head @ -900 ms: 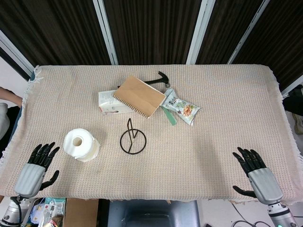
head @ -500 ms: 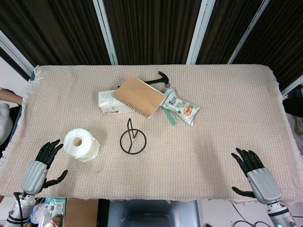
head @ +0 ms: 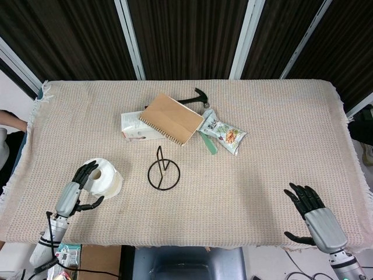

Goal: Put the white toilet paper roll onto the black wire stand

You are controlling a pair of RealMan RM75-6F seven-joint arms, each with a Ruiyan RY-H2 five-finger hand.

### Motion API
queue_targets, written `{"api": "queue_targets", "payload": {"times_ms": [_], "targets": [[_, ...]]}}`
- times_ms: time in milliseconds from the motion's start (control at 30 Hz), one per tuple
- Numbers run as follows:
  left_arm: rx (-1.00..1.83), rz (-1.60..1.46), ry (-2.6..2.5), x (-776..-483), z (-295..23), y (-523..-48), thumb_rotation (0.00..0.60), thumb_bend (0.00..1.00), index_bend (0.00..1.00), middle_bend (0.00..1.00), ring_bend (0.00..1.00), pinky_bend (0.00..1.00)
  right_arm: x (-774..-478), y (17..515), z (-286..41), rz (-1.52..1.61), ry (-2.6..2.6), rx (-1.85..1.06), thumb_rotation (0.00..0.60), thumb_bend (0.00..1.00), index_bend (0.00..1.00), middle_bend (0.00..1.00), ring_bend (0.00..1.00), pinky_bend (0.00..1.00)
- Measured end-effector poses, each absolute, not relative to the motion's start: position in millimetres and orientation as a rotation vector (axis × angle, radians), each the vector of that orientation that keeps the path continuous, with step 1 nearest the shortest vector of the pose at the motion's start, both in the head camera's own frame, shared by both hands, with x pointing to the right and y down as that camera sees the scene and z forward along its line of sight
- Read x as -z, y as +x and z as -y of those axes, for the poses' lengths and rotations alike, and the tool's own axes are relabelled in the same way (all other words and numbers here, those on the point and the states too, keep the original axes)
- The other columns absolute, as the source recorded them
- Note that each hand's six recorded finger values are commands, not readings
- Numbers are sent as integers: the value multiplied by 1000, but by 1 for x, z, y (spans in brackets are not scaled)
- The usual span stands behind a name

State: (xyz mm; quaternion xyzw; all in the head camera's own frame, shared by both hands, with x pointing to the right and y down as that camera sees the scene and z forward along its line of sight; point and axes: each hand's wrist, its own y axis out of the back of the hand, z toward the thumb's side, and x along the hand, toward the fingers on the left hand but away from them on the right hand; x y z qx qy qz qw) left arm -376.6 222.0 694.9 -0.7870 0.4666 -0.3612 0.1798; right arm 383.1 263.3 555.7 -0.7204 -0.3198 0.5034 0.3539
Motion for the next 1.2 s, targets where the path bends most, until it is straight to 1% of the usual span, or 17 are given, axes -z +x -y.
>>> {"api": "queue_targets", "payload": {"times_ms": [233, 300, 333, 367, 400, 433, 467, 500, 533, 567, 600, 667, 733, 800, 867, 1033, 1200], "targets": [[1049, -1330, -2210, -713, -215, -372, 600, 305, 0, 0, 0, 0, -552, 384, -263, 835, -1865, -1297, 600, 113, 0, 0, 0, 0], [1060, -1336, -2187, -716, -213, -373, 600, 301, 0, 0, 0, 32, -553, 384, -264, 832, -1868, -1299, 600, 113, 0, 0, 0, 0], [1064, -1343, -2174, -717, -212, -373, 600, 304, 0, 0, 0, 89, -553, 384, -264, 830, -1870, -1300, 600, 113, 0, 0, 0, 0], [1070, -1356, -2154, -719, -211, -374, 600, 313, 0, 0, 2, 188, -553, 384, -264, 828, -1871, -1302, 600, 113, 0, 0, 0, 0], [1073, -1372, -2141, -720, -210, -374, 600, 325, 0, 10, 33, 308, -554, 384, -264, 826, -1873, -1304, 600, 113, 0, 0, 0, 0], [1078, -1389, -2129, -721, -209, -375, 600, 334, 1, 37, 77, 395, -554, 384, -265, 823, -1875, -1307, 600, 113, 0, 0, 0, 0], [1087, -1410, -2116, -723, -208, -377, 600, 351, 28, 118, 174, 518, -554, 384, -265, 820, -1878, -1309, 600, 113, 0, 0, 0, 0], [1097, -1421, -2104, -724, -207, -378, 600, 374, 84, 232, 286, 619, -554, 384, -265, 818, -1881, -1309, 600, 113, 0, 0, 0, 0], [1107, -1424, -2092, -725, -207, -380, 600, 402, 152, 332, 365, 684, -554, 383, -265, 817, -1884, -1307, 600, 113, 0, 0, 0, 0], [1121, -1418, -2075, -726, -207, -381, 600, 454, 249, 434, 440, 747, -553, 383, -265, 817, -1886, -1305, 600, 113, 0, 0, 0, 0], [1131, -1412, -2060, -726, -206, -381, 600, 522, 334, 513, 500, 799, -553, 383, -265, 818, -1888, -1303, 600, 114, 0, 0, 0, 0], [1149, -1406, -2020, -727, -206, -382, 600, 647, 462, 629, 596, 885, -552, 383, -265, 822, -1889, -1300, 600, 114, 0, 0, 0, 0], [1152, -1414, -1989, -726, -204, -381, 600, 748, 561, 724, 680, 959, -551, 383, -266, 825, -1893, -1298, 600, 113, 0, 0, 0, 0], [1133, -1438, -1972, -723, -202, -381, 600, 824, 640, 811, 752, 997, -551, 383, -266, 824, -1898, -1295, 600, 113, 0, 0, 0, 0], [1095, -1465, -1954, -716, -200, -380, 600, 870, 680, 860, 797, 1000, -550, 383, -267, 822, -1903, -1293, 600, 113, 0, 0, 0, 0], [944, -1515, -1868, -687, -189, -378, 600, 900, 694, 879, 818, 1000, -548, 383, -269, 820, -1912, -1293, 600, 113, 0, 0, 0, 0], [715, -1572, -1753, -638, -176, -373, 600, 904, 695, 880, 819, 1000, -548, 382, -270, 810, -1923, -1297, 600, 113, 0, 0, 0, 0]]}}
